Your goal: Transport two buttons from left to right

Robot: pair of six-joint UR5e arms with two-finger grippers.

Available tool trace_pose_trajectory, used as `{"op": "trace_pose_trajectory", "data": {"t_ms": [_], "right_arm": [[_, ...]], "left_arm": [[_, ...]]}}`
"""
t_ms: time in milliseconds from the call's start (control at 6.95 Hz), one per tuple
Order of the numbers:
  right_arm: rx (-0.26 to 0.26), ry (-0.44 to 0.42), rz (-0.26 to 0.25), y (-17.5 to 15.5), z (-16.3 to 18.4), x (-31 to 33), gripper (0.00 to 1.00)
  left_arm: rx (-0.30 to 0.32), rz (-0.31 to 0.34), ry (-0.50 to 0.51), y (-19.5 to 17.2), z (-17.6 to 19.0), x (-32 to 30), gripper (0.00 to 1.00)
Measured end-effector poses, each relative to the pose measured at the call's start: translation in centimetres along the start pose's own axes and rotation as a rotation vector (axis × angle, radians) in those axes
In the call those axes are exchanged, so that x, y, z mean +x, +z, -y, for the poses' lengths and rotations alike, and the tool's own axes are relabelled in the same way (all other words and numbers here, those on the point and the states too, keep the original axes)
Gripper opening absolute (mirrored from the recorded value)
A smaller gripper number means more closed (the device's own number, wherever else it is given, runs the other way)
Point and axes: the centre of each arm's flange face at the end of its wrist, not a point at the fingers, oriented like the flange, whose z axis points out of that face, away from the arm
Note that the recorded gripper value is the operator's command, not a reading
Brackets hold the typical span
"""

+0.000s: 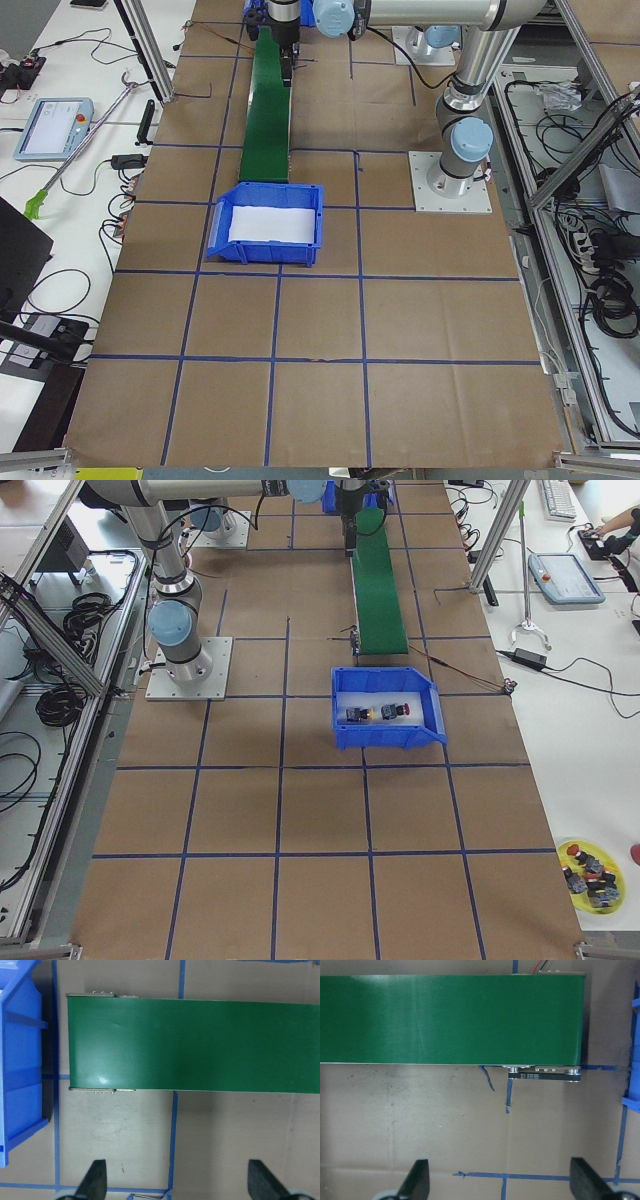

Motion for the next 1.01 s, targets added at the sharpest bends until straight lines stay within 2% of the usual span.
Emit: {"op": "trace_pose_trajectory", "data": {"t_ms": [1008], "right_arm": [[0.012,0.007,0.002,-0.1,-0.25,0.63,1.0]], "left_arm": [[0.0,0.0,0.0,0.0,0.01,0.0,1.0]]}}
